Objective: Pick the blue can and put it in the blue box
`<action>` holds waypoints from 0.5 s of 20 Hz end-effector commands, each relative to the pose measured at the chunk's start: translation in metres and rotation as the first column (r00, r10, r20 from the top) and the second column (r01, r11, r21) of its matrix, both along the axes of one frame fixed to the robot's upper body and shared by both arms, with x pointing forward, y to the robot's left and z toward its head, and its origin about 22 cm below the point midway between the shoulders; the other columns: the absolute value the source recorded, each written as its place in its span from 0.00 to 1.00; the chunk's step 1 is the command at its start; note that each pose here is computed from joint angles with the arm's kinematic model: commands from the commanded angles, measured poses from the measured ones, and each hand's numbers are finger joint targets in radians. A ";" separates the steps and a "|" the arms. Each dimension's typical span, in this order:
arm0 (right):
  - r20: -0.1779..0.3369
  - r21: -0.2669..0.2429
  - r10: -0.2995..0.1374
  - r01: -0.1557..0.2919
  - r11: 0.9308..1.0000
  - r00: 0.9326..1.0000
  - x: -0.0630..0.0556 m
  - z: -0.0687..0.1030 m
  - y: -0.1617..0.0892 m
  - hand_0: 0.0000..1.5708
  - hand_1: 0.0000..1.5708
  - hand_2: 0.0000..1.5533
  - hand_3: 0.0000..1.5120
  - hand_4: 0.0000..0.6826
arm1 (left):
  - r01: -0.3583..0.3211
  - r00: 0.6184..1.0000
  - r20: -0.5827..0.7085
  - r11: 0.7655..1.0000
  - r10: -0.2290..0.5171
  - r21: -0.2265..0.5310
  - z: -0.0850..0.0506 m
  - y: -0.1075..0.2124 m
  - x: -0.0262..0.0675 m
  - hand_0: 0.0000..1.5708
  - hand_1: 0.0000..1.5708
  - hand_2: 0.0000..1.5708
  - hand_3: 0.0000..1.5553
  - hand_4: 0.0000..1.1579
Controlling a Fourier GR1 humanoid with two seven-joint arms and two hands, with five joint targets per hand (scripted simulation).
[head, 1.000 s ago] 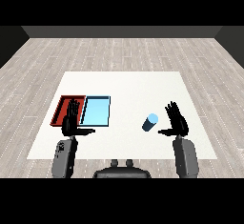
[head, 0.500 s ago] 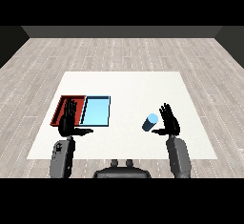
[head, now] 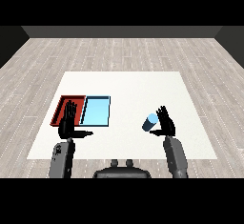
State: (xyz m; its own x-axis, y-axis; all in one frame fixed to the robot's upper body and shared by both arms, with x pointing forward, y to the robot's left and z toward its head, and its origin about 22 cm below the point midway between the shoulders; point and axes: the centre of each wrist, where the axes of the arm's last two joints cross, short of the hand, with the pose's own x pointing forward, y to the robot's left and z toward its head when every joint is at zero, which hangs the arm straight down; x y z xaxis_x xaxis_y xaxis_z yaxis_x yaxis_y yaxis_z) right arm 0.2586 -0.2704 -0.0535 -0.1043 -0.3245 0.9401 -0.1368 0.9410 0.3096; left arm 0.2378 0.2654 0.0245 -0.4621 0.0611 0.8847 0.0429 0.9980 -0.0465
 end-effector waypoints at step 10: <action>-0.032 0.015 0.017 -0.016 1.000 0.999 0.016 -0.003 0.033 0.00 0.00 0.00 0.00 0.00 | 0.001 1.000 -0.015 1.000 -0.001 -0.014 -0.010 -0.007 0.0103 0.00 0.00 0.00 0.00 0.00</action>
